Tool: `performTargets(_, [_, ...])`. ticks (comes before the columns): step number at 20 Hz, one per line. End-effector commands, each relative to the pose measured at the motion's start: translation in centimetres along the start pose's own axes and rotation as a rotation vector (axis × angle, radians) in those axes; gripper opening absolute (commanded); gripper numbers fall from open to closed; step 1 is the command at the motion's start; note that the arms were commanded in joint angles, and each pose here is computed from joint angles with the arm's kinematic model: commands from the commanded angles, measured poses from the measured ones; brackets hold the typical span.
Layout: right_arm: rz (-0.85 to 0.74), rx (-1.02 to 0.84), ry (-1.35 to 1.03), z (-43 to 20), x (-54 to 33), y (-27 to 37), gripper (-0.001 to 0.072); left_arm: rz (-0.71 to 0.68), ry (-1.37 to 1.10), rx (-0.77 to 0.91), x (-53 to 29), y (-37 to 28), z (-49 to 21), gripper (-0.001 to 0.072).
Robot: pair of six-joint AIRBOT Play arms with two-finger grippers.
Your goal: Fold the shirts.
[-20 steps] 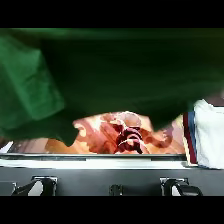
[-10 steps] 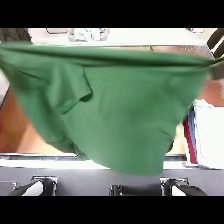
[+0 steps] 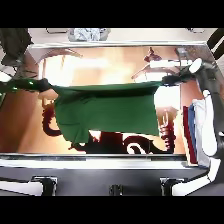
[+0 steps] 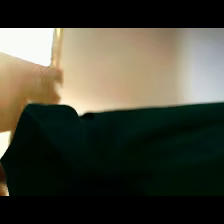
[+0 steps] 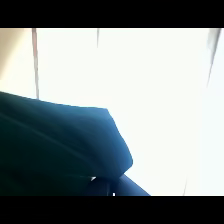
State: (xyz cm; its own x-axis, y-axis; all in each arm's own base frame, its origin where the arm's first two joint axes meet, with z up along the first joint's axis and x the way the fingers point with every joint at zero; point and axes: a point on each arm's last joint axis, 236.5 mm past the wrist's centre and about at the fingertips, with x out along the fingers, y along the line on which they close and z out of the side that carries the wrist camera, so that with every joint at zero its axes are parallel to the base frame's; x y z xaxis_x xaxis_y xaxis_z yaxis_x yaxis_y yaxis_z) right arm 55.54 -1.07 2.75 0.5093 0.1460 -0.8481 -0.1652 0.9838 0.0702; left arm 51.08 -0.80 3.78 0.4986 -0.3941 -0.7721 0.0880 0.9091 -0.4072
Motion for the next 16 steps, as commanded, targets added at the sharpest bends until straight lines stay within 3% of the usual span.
performTargets(1, [0.121,0.117,0.014,-0.8,4.5,2.1,0.0042,-0.027,0.095,0.002,5.5,0.1,-2.6,0.0025])
performTargets(2, [0.125,0.119,0.024,-1.1,4.8,2.1,0.0042,-0.033,0.106,-0.013,6.0,-0.2,-3.0,0.0044])
performTargets(3, [0.120,0.118,0.015,-0.9,4.8,2.0,0.0089,-0.034,0.110,-0.030,6.1,-0.4,-3.0,0.0180])
performTargets(4, [0.121,0.112,0.018,-0.7,4.2,2.0,0.0311,-0.038,0.119,-0.053,5.7,-0.6,-2.9,0.0402])
performTargets(5, [0.123,0.082,0.029,-0.7,2.7,1.8,0.0651,-0.042,0.136,-0.068,4.6,-0.5,-2.7,0.0486])
performTargets(6, [0.123,0.016,0.040,-0.7,1.0,1.3,0.0683,-0.037,0.156,-0.086,3.2,0.1,-2.5,0.0487])
performTargets(7, [0.114,-0.048,0.069,-1.5,-1.1,0.4,0.0605,-0.032,0.190,-0.123,1.6,1.0,-2.7,0.0487])
performTargets(9, [0.105,-0.086,0.216,-5.5,-4.8,-1.8,0.0542,-0.052,0.325,-0.210,-0.9,2.3,-5.8,0.0488])
performTargets(13, [0.196,-0.088,0.537,-14.6,-7.9,-1.8,0.0542,-0.044,0.592,-0.341,-1.3,3.9,-16.1,0.0487])
performTargets(16, [0.237,-0.085,0.619,-18.5,-7.9,-0.1,0.0544,-0.041,0.553,-0.365,0.9,3.8,-20.9,0.0458])
